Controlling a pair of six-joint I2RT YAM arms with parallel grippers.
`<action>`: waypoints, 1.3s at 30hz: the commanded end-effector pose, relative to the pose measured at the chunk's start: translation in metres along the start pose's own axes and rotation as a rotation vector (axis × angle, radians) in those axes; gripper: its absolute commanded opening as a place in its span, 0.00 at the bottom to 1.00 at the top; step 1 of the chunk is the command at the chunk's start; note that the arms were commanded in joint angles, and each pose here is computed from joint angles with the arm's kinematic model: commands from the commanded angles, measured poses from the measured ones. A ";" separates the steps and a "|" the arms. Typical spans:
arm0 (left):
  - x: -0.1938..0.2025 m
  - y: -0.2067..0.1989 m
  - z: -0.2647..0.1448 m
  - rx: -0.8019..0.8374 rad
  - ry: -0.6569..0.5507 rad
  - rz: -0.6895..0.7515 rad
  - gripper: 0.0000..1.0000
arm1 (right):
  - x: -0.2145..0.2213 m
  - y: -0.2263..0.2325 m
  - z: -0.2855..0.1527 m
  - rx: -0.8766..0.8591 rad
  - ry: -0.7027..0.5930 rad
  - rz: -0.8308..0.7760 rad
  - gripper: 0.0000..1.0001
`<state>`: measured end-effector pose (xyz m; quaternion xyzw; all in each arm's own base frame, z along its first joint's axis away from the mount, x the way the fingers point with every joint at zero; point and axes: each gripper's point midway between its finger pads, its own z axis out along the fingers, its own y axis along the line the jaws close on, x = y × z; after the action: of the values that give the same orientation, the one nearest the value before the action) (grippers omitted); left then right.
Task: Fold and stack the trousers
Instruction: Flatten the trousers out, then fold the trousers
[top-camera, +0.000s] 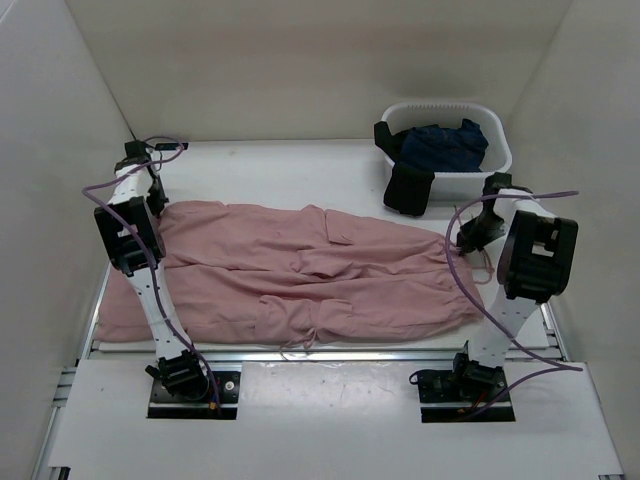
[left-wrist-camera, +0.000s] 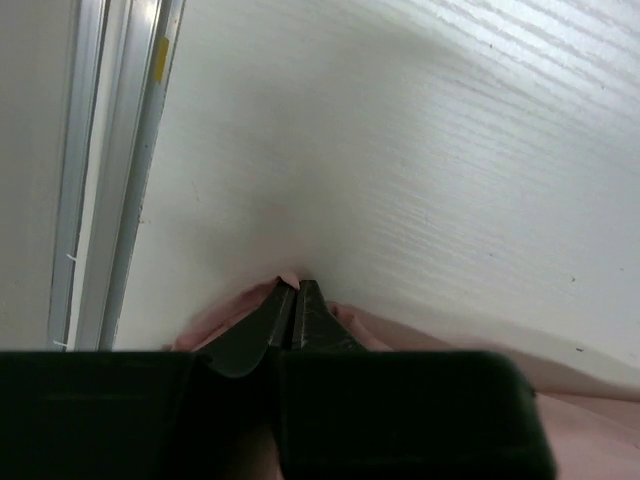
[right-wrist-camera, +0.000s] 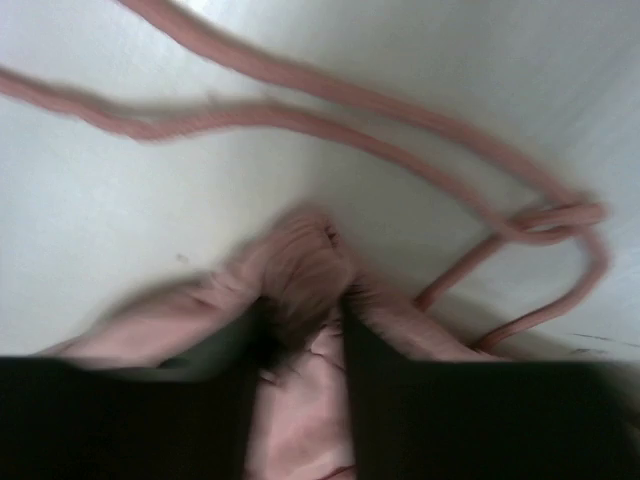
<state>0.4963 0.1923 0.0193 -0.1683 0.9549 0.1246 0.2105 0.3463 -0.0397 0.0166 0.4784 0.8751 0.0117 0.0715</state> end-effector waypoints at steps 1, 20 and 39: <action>-0.032 0.002 -0.053 0.042 -0.096 -0.018 0.14 | -0.026 0.031 0.018 -0.056 -0.048 0.032 0.14; -0.050 0.093 -0.260 -0.002 -0.477 -0.170 0.14 | -0.018 -0.005 -0.111 -0.228 -0.317 -0.121 0.00; 0.173 0.129 -0.272 -0.145 -0.288 -0.322 0.14 | 0.003 -0.092 -0.123 -0.239 -0.340 0.125 0.00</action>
<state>0.1827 0.1706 0.1780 -0.3192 0.8764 0.1822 0.3112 0.2372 -0.0745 0.1077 0.5149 0.8173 0.0281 0.2570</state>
